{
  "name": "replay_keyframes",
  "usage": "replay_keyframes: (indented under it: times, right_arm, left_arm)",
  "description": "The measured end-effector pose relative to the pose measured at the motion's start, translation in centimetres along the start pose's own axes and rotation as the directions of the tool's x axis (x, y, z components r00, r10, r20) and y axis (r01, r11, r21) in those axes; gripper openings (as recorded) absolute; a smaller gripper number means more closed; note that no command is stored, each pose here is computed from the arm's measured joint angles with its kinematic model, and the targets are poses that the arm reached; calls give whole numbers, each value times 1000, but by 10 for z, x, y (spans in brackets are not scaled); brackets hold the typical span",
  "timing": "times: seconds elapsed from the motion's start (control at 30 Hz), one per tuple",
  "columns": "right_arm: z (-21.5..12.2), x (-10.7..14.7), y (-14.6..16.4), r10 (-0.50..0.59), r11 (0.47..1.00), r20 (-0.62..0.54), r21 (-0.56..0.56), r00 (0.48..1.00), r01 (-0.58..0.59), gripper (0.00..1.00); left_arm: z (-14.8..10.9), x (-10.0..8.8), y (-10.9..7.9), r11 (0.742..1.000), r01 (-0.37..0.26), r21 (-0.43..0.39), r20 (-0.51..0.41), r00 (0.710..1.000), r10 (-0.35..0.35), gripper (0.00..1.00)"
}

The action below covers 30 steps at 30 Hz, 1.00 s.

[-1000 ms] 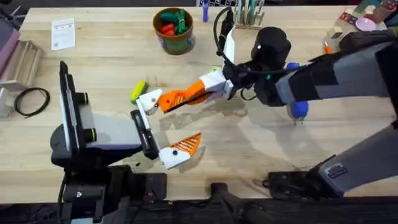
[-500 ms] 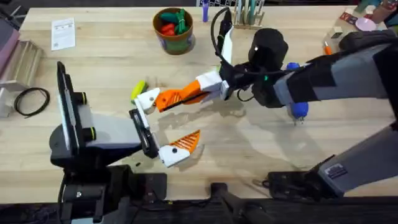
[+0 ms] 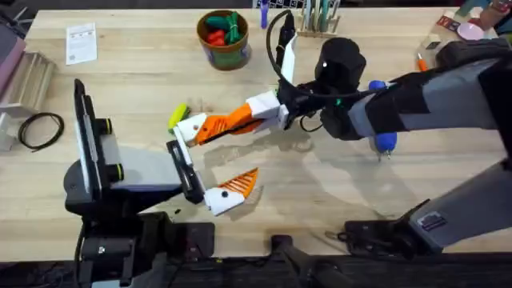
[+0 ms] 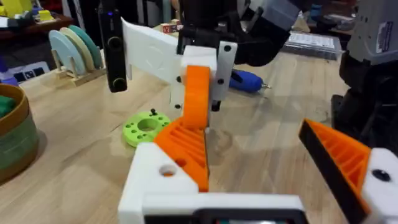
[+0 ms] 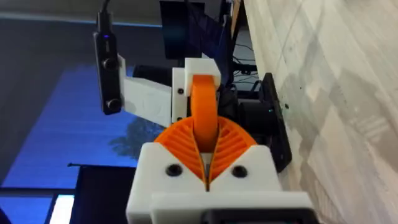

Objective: Pick up the gripper from the table and insert it into the empty holder that is missing its gripper. Then pick up a screw, insert it into the mounting hole, and use the screwdriver to tighten it. Finally, clean up the table by picking up the vegetable and placing it into the bucket.

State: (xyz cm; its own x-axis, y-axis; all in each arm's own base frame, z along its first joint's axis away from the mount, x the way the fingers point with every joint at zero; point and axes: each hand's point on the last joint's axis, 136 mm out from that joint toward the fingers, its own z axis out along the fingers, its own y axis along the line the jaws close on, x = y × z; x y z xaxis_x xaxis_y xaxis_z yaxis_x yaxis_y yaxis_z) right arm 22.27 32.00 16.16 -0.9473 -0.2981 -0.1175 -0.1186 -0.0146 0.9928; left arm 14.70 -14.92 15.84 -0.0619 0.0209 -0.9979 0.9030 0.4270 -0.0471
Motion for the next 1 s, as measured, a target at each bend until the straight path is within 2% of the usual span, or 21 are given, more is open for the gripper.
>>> replay_keyframes:
  times: [0.37, 0.9, 0.93, 1.0]
  right_arm:
    - [17, -8, 0, -10, 1000, -25, -6, 1000, 10, 8]
    - [18, -9, 1, -10, 1000, -26, -7, 1000, 10, 16]
    - [18, -9, 0, -4, 1000, -26, -6, 1000, 4, 100]
    - [19, -10, 0, 0, 1000, -21, -3, 1000, 0, 387]
  left_arm:
    - [0, 0, 2, 1000, 2, -14, 0, 1000, -2, 986]
    - [0, 0, 4, 1000, 1, -21, 0, 1000, -1, 985]
    - [0, 0, 4, 1000, 1, -21, 0, 1000, -1, 985]
    - [0, 0, 1, 1000, -1, -3, 0, 1000, 1, 985]
